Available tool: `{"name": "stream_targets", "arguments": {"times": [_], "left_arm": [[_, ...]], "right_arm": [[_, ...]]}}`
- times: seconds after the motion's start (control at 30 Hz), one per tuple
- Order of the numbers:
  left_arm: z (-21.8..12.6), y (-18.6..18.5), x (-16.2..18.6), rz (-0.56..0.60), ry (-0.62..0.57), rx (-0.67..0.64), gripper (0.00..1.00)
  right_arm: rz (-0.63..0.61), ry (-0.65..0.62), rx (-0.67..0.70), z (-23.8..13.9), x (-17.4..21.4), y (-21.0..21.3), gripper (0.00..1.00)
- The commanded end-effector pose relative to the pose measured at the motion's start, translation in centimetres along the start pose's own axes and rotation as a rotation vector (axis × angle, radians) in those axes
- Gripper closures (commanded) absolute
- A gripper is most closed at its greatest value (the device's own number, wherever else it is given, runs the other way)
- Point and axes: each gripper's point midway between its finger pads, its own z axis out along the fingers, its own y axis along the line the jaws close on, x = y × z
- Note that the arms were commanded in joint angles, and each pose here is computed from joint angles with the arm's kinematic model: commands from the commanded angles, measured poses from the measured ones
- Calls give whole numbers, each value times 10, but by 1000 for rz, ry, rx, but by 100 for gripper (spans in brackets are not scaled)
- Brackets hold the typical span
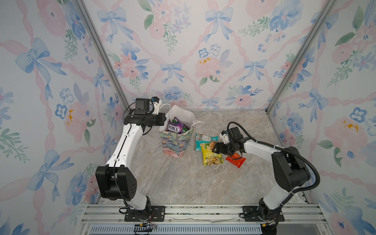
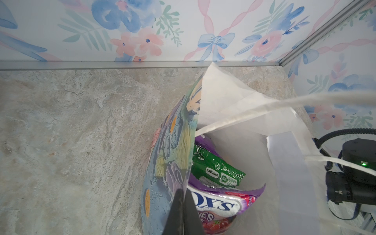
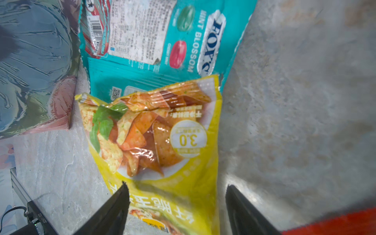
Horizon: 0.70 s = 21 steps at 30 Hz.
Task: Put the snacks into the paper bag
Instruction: 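Close the right gripper on the yellow chip bag's edge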
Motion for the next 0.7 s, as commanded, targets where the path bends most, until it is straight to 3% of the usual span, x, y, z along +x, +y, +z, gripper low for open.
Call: {"name": "stream_targets", "arguments": {"times": [0.0, 0.27, 0.67], "left_arm": [[2, 2, 8, 1, 25, -2, 100], [2, 2, 8, 2, 25, -2, 100], [0, 2, 8, 4, 22, -3, 100]], "right_arm": [[1, 16, -24, 10, 5, -1, 28], [28, 21, -77, 20, 10, 9, 47], [37, 21, -135, 18, 8, 24, 87]]}}
